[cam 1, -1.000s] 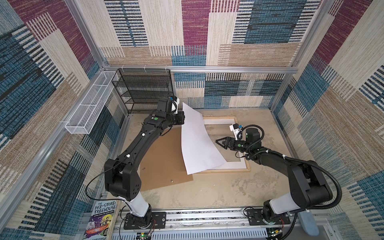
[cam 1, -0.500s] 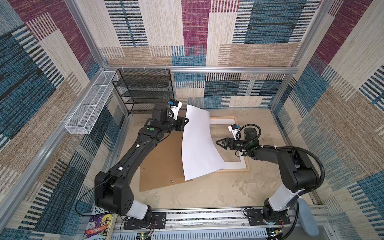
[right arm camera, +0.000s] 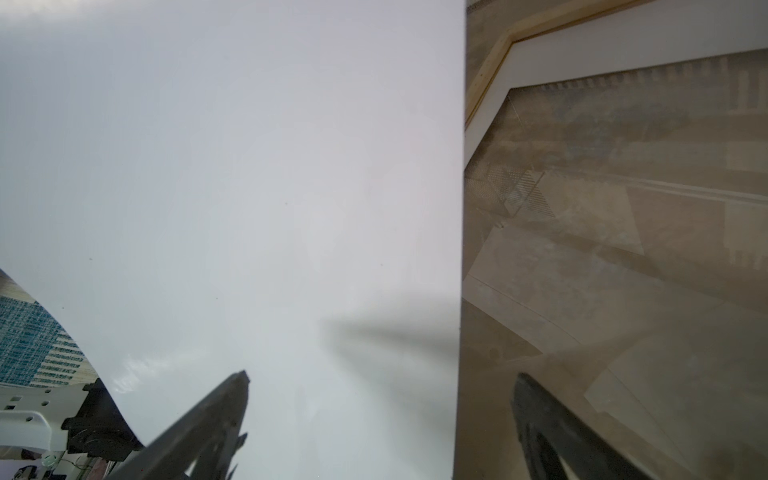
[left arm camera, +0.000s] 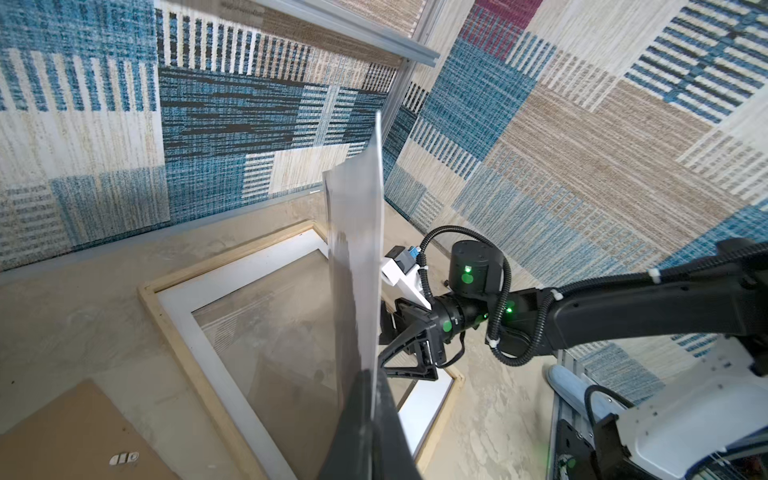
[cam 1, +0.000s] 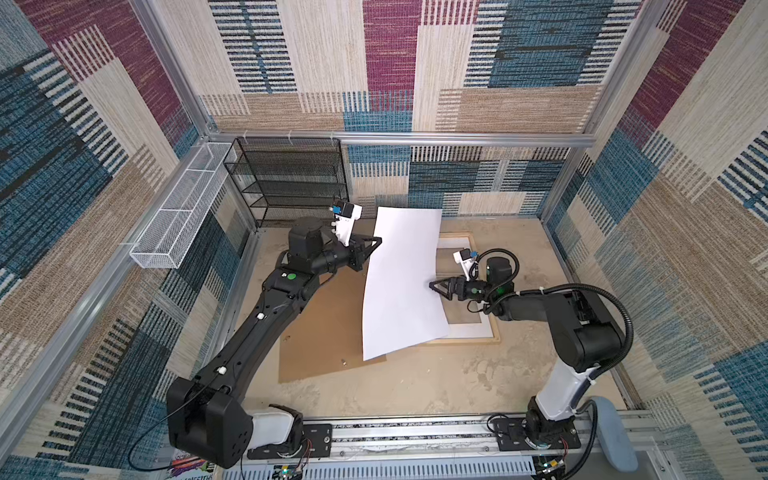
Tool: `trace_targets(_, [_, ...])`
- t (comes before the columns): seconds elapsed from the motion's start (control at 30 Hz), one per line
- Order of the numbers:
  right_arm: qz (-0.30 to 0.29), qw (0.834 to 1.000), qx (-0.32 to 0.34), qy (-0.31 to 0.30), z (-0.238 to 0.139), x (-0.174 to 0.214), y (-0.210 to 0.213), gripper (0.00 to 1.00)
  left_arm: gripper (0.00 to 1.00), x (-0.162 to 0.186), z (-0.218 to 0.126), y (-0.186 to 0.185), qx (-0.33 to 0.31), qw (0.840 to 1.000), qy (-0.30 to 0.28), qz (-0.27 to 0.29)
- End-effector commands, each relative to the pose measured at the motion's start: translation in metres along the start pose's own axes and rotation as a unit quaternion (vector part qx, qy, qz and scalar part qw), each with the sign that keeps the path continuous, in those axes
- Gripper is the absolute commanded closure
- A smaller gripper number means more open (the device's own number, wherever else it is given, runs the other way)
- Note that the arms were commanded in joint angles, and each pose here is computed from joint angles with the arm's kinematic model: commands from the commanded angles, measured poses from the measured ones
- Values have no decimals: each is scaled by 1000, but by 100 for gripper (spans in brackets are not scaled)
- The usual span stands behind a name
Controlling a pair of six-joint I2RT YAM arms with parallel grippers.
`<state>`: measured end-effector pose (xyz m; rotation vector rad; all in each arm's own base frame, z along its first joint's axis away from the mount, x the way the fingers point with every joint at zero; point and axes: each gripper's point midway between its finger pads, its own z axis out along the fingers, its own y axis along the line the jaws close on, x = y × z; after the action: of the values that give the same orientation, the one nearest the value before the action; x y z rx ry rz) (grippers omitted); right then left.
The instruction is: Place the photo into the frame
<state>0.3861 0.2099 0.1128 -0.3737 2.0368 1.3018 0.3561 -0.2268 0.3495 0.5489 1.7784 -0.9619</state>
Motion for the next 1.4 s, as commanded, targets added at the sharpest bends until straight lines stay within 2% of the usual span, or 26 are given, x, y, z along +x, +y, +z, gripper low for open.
trace_targets(0.0, [-32,998,-43,-18,1,-14,17,1,100,-11,-5,-11,21,999,-23,16])
trace_targets(0.17, [-36,997,-64,-17,1,-13,22,2,100,-10,-5,-15,36,999,-25,8])
trace_targets(0.3, [-32,995,-89,-16,2,-11,27,8,100,-11,-5,-15,34,999,-29,6])
trace_targets(0.4, [-34,995,-89,-19,0,-11,30,15,100,-9,-5,-11,25,999,-28,4])
trace_targets(0.53, [-39,996,-83,-21,-4,-12,34,29,100,-7,-5,-6,11,1000,-26,0])
trace_targets(0.63, [-38,996,-77,-19,-5,-10,34,31,100,-6,-4,-1,1,1000,-26,-2])
trace_targets(0.77, [-27,997,-65,-17,-6,-7,31,53,100,-5,-3,8,-21,999,-26,-10])
trace_targets(0.83, [-21,998,-62,-16,-7,-6,31,57,100,-6,-3,18,-46,998,-32,-19])
trace_targets(0.93, [-14,999,-48,-17,-9,-9,30,69,100,-7,0,23,-57,997,-34,-29])
trace_targets(1.13, [-11,1000,-22,-9,-13,-16,31,82,100,-5,3,38,-89,994,-31,-46])
trace_targets(1.37, [-18,1000,-3,15,-18,-23,39,89,100,-1,9,49,-104,992,-26,-61])
